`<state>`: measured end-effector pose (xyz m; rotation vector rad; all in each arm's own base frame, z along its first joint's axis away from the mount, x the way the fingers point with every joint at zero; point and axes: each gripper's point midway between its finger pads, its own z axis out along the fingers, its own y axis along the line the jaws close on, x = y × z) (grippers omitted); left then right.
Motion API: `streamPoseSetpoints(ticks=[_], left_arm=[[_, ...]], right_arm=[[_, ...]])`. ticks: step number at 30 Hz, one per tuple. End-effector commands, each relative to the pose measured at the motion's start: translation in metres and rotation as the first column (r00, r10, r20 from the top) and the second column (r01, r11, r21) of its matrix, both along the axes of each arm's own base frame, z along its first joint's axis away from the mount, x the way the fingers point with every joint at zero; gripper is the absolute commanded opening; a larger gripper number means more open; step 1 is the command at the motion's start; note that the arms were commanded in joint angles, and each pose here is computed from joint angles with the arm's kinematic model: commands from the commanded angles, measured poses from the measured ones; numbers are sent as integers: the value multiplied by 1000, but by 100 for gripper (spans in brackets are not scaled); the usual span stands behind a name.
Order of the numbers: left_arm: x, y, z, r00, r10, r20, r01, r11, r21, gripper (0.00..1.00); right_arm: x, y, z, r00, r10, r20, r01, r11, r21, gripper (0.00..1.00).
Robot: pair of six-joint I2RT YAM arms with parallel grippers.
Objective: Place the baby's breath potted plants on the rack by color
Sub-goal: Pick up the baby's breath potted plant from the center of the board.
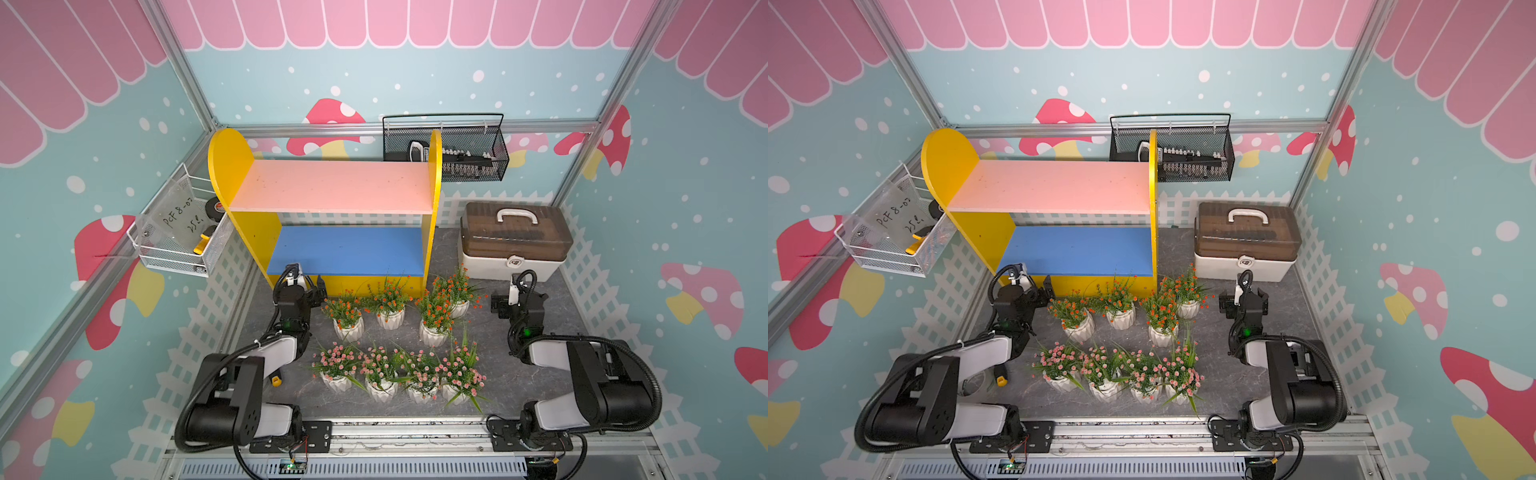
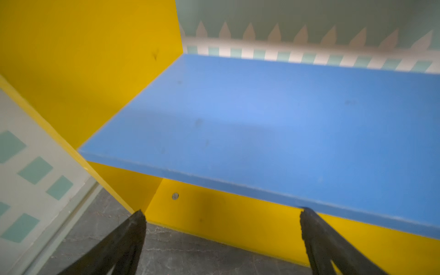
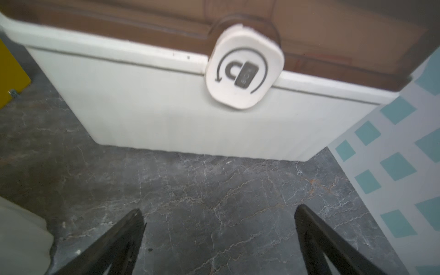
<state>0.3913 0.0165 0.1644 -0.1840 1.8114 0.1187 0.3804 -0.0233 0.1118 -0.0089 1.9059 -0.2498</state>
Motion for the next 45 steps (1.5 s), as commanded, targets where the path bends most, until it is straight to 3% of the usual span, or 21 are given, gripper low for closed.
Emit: streamPoseSetpoints(ticks=[1,6,11,15,19,27,38,45], left_arm=[[-13,1,36,999,39,10,-39,999,-6,99],[-34,6,87,992,128,20,-128,991,-30,99],[-46,-38,125,997,-6,73,9,999,-42,99],[-55,-66,119,993,-116,2,116,988,-104,99],[-70,-94,102,966,-249,-64,236,958,-162,99],[-101,-114,108,937,-349,-21,340,924,-173,99],[-116,-110,134,935,-352,37,353,917,-188,99],[-113,-116,141,926,-376,38,376,906,-194,99]], right_arm=[[0,-4,28,1000,-30,7,30,999,25,93],[-17,-7,67,991,-117,-72,129,972,196,93],[-59,7,76,959,-90,-268,179,927,329,89],[-99,29,61,888,17,-460,191,895,402,82],[-135,55,52,824,132,-550,176,864,471,81],[-197,70,38,760,140,-634,220,863,454,72],[-221,86,9,678,159,-718,182,910,373,59],[-231,107,-8,660,235,-713,127,901,415,50]])
